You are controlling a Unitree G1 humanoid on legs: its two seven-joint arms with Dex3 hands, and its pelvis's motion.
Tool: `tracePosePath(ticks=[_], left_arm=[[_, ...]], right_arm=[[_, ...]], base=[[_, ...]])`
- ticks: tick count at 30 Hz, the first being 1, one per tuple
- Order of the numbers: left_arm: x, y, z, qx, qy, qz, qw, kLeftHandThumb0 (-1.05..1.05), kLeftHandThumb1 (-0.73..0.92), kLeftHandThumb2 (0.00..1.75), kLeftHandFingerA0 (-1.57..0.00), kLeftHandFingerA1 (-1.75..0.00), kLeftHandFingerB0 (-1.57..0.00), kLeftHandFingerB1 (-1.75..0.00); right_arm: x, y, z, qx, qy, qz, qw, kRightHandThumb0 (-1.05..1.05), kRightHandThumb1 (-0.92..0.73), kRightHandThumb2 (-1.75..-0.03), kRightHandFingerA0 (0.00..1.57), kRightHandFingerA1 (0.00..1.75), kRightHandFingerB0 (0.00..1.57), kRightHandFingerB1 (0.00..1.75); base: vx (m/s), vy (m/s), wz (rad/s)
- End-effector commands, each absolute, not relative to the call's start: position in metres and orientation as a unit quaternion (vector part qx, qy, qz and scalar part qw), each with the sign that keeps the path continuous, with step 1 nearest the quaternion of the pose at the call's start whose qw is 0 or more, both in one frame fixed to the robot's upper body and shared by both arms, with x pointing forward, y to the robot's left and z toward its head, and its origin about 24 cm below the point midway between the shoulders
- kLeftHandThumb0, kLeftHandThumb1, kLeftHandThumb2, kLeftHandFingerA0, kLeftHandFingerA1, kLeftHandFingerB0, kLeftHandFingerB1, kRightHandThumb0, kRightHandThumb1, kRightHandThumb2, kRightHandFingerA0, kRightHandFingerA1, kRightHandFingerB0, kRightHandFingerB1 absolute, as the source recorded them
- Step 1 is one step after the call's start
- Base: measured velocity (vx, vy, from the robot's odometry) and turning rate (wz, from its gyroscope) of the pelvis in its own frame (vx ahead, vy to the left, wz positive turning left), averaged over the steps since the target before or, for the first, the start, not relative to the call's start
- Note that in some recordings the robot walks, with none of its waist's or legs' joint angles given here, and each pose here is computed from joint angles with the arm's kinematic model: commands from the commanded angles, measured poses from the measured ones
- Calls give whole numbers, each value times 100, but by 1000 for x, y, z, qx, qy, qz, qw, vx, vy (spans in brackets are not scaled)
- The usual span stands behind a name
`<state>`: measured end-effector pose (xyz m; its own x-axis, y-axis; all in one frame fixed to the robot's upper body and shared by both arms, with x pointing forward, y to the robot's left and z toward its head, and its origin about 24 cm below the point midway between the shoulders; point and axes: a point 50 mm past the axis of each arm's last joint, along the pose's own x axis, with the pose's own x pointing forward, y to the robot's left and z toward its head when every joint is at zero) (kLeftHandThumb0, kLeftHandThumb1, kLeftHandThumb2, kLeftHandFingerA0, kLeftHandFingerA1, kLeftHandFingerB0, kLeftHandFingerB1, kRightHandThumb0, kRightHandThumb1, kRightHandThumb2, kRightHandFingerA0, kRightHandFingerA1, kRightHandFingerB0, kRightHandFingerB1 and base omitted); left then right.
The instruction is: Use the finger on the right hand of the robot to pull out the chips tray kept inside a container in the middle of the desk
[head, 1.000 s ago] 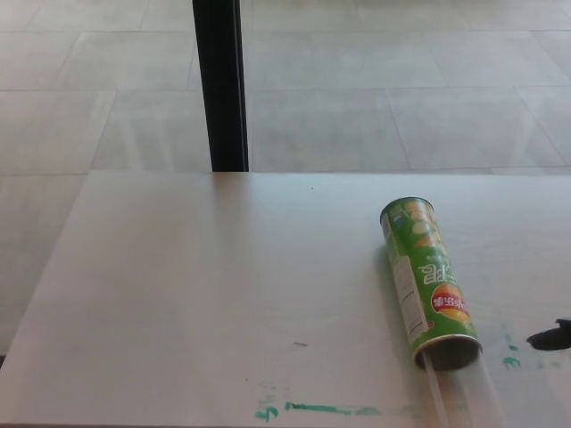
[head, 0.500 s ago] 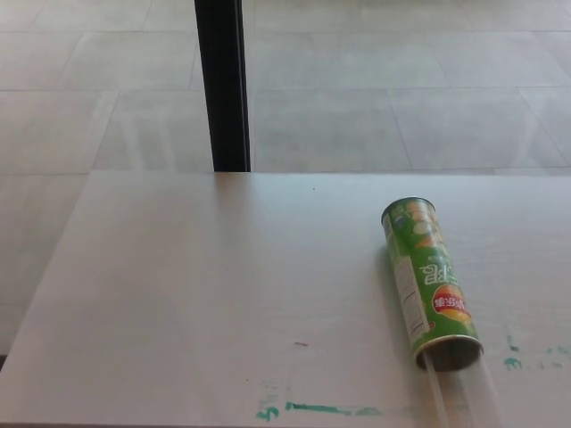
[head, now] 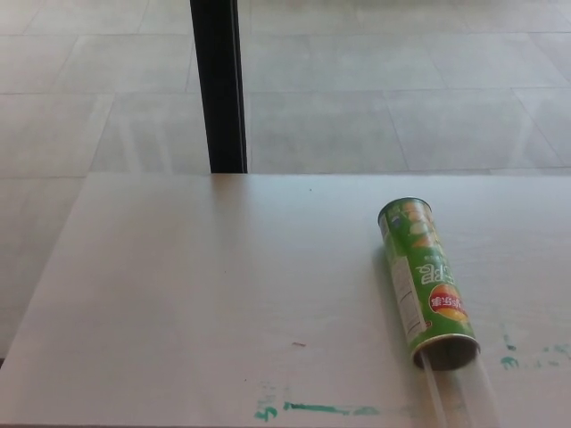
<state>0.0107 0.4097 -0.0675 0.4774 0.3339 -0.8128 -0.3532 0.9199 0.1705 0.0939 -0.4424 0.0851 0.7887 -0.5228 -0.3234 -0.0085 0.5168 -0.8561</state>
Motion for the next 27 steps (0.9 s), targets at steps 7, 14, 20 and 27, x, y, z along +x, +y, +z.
tracePosePath(ticks=[7, 14, 20, 27], left_arm=[[7, 410, -68, 11, 476, 202, 856, -71, 74, 62, -32, -70, -31, -49], [0, 410, -68, -1, 481, 213, 850, -69, 73, 62, -32, -71, -30, -47], [8, 408, -69, 8, 477, 201, 855, -67, 75, 63, -32, -72, -34, -54], [7, 410, -70, 12, 486, 211, 848, -68, 72, 62, -35, -71, -38, -56]], right_arm=[[31, -446, -13, -327, 369, -376, 785, -25, -56, -57, 71, 100, 51, 60], [20, -434, -39, -225, 409, -368, 804, -27, -56, -56, 70, 81, 52, 57], [15, -425, -55, -216, 456, -307, 807, -31, -60, -57, 72, 73, 46, 56], [6, -419, -64, -196, 485, -279, 805, -26, -59, -57, 71, 74, 55, 58]], base=[[0, 0, 0], [0, 0, 0], [0, 0, 0], [0, 0, 0]])
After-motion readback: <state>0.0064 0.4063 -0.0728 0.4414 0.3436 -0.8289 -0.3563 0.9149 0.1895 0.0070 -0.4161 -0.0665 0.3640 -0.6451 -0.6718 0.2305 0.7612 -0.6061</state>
